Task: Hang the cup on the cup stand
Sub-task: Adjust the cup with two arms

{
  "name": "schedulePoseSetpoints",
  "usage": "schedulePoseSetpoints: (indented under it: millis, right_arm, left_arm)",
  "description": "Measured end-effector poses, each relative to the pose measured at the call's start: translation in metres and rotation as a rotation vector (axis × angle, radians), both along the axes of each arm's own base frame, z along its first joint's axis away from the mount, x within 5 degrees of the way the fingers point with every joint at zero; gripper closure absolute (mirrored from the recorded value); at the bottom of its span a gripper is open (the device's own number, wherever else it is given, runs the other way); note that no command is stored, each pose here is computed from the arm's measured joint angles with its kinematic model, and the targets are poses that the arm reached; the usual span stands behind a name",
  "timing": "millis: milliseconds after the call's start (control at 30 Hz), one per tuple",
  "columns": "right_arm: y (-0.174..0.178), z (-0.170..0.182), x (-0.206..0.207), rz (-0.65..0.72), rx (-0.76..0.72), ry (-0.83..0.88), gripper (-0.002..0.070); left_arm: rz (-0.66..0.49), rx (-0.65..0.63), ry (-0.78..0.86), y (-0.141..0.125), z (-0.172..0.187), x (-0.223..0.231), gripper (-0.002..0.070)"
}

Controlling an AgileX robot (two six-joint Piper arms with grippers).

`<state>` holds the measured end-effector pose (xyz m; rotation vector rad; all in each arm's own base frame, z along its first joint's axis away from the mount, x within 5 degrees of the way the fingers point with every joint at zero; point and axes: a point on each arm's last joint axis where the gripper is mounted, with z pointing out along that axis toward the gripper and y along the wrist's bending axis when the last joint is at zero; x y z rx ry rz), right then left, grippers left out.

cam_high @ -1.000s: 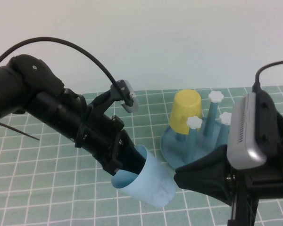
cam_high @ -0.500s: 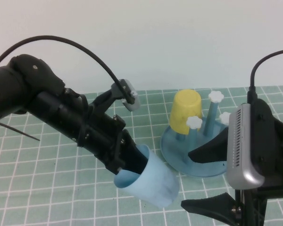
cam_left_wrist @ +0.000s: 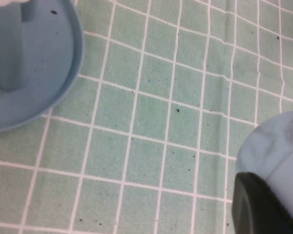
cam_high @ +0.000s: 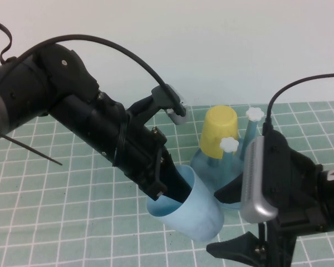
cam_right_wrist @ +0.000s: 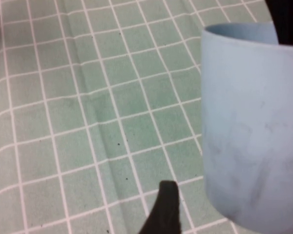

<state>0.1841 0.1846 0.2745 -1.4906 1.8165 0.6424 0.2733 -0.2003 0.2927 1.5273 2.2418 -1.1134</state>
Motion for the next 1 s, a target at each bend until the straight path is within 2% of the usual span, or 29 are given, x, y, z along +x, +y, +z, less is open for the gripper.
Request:
schedulePoseSetpoints:
  millis: [333, 600, 1000]
  right_arm:
    - [0.011, -0.01, 0.013, -0.014, 0.058, -0.006, 0.0037]
    - [0.017, -0.024, 0.02, -0.013, 0.047, 0.027, 0.004]
    - [0.019, -0.025, 0.019, -0.01, 0.07, 0.057, 0.0127]
  left_arm:
    - [0.011, 0.002, 0.011, 0.0, 0.0, 0.0, 0.0675]
    - [0.018, 0.002, 0.018, 0.0, 0.0, 0.0, 0.0675]
    - [0.013, 0.032, 0.008, 0.002, -0.002, 0.0, 0.0673]
